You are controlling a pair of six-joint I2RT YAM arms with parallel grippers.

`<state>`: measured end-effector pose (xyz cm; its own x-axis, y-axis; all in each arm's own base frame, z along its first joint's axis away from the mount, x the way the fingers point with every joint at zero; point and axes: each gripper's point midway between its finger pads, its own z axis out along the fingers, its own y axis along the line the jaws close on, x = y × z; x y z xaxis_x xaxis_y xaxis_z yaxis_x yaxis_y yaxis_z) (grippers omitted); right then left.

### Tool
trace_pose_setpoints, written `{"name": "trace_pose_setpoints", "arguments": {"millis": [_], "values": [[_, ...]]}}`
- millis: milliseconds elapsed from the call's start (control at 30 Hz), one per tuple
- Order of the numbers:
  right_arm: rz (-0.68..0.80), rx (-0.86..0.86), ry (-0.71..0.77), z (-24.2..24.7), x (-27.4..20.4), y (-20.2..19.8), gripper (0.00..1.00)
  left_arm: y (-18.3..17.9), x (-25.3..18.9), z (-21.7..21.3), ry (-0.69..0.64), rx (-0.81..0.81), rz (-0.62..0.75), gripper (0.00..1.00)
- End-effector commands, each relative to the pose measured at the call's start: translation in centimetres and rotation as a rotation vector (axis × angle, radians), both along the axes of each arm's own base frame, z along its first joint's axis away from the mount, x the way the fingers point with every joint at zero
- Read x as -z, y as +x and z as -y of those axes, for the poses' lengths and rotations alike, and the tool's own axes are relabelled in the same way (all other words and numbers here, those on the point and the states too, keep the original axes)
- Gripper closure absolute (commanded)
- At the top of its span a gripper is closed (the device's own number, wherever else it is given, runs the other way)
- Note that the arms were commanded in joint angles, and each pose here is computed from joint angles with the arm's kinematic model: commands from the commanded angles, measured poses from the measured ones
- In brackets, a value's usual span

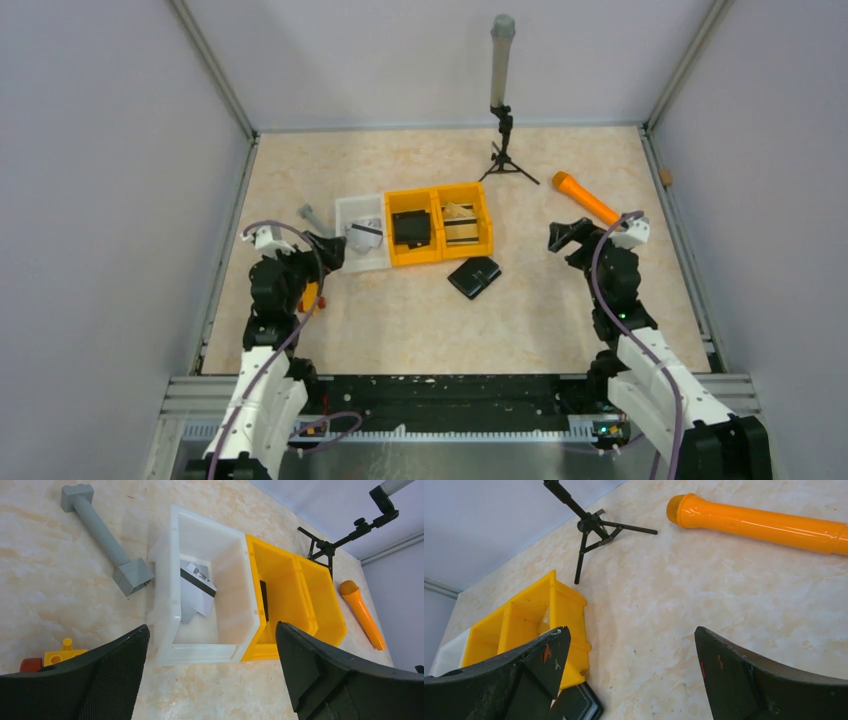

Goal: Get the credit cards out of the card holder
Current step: Pick up the card holder from the center of the board.

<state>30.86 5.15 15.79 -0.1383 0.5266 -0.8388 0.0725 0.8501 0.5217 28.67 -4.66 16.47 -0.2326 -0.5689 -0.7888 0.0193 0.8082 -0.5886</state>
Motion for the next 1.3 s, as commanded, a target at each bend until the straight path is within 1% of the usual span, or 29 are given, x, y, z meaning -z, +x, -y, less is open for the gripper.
{"name": "trace_pose_setpoints", "arguments": {"millis": [0,67,167,267,367,400,433,567,633,800,900,1033,1100,1167,1267], "values": [[0.045,-0.012,0.001,-0.2,-1.3,0.6,0.01,0.3,-1.3,1.0,-0.007,0.055,0.069,0.01],[0.042,-0.028,0.009,-0.6,-1.4,0.7,0.01,0.3,-1.4,1.8,-0.008,0.106,0.080,0.01],[0.036,-0.061,0.026,-1.3,-1.3,0.9,0.01,-0.2,-2.6,3.7,-0.025,0.226,0.153,0.01],[0.028,-0.089,0.037,-1.9,-1.2,1.0,0.01,-0.7,-3.2,4.8,-0.034,0.286,0.198,0.01],[-0.029,-0.090,0.064,-2.2,-0.5,1.2,0.01,-0.7,-3.0,5.2,-0.028,0.305,0.196,0.01],[-0.046,-0.108,0.081,-2.7,-0.5,1.3,0.01,-0.6,-3.0,5.2,-0.026,0.307,0.192,0.01],[-0.060,-0.138,0.105,-3.3,-0.3,1.4,0.01,-0.8,-3.0,6.1,-0.026,0.339,0.188,0.01],[-0.209,-0.236,0.220,-6.0,2.3,0.9,0.01,-1.1,-2.8,8.3,-0.014,0.416,0.184,0.01],[-0.299,-0.269,0.256,-6.9,3.8,0.4,0.01,-1.2,-2.9,9.6,0.019,0.455,0.177,0.01],[-0.422,-0.342,0.296,-10.0,5.7,-1.3,0.01,-1.7,-2.1,13.1,0.118,0.536,0.144,0.01],[-0.469,-0.327,0.360,-11.7,6.2,-2.2,0.01,-1.9,-1.7,14.8,0.143,0.593,0.124,0.01],[-0.495,-0.280,0.476,-13.1,7.1,-3.0,0.03,-2.0,-0.8,16.4,0.149,0.663,0.079,0.01],[-0.526,-0.247,0.480,-13.6,7.6,-3.3,0.03,-1.9,-0.4,16.8,0.149,0.679,0.059,0.01],[-0.573,-0.174,0.459,-13.5,8.3,-3.5,0.03,-1.7,0.0,16.9,0.154,0.678,0.034,0.01],[-0.626,-0.155,0.474,-14.4,8.7,-3.9,0.03,-1.2,0.7,16.6,0.165,0.651,-0.007,0.01]]}}
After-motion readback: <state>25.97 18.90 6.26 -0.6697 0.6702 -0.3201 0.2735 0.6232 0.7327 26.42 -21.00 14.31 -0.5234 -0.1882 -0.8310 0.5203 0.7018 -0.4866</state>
